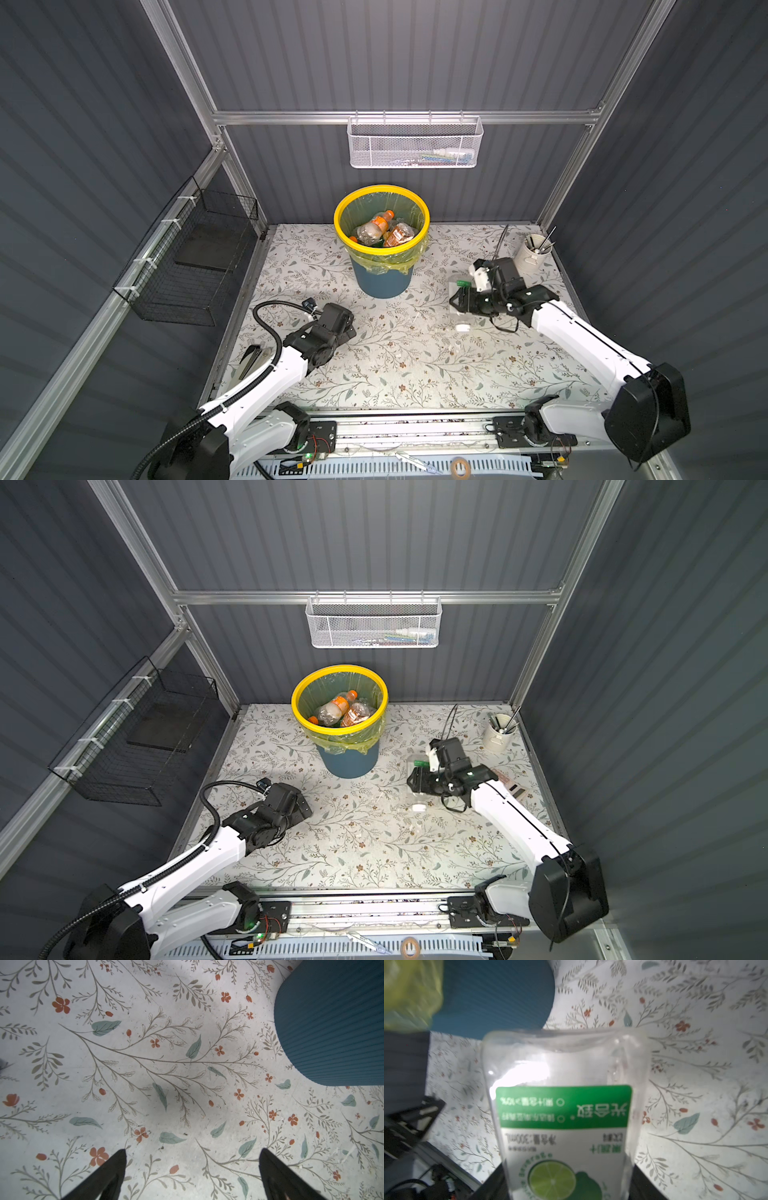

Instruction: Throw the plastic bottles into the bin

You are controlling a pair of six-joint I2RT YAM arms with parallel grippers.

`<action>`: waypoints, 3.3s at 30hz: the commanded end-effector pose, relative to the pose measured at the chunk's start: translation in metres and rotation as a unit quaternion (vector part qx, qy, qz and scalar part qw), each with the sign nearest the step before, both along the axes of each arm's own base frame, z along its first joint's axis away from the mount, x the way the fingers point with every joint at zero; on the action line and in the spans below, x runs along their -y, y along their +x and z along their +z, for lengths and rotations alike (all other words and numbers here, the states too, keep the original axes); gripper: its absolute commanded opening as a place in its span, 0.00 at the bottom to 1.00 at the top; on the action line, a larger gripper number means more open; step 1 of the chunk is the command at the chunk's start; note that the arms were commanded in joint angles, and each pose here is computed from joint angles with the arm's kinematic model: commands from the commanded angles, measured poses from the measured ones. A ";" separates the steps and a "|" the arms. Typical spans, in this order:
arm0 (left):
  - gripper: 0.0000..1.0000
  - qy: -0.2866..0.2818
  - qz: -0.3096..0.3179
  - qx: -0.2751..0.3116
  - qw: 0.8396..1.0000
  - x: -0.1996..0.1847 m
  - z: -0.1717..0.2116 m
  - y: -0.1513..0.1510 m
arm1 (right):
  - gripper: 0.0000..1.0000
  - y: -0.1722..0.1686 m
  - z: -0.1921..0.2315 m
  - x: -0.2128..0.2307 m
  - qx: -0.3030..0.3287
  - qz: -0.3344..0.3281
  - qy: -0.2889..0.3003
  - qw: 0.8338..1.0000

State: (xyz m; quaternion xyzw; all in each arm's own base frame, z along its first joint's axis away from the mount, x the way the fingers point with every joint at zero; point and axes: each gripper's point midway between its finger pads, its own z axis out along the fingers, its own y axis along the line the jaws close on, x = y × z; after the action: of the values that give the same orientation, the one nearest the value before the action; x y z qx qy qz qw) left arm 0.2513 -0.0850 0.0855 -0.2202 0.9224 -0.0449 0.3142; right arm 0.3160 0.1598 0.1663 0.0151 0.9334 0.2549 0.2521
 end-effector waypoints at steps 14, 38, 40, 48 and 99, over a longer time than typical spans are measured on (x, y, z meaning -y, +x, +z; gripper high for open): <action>0.99 0.004 -0.036 -0.016 0.999 0.018 -0.007 0.015 | 0.58 0.123 0.194 -0.039 0.123 0.028 0.199 0.972; 1.00 0.003 -0.058 -0.055 0.997 0.028 -0.026 0.014 | 0.99 0.137 0.231 -0.006 0.222 -0.037 0.127 0.966; 0.99 0.011 -0.060 -0.048 0.997 0.026 -0.024 0.016 | 0.99 0.127 0.200 0.020 0.233 -0.061 0.093 0.966; 1.00 0.085 -0.053 0.024 0.995 0.007 0.010 0.037 | 0.99 0.078 0.071 0.121 0.280 -0.133 -0.163 0.937; 0.99 0.183 -0.142 0.233 0.945 -0.085 -0.023 0.167 | 0.99 0.071 -0.047 0.181 0.366 -0.178 -0.191 0.893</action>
State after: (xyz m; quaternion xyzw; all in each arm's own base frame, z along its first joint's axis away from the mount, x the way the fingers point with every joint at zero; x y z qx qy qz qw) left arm 0.4033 0.0131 0.0446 -0.0397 0.8539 0.0551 0.5159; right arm 0.3829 -0.0201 0.1117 0.0350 0.7960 0.0056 0.6042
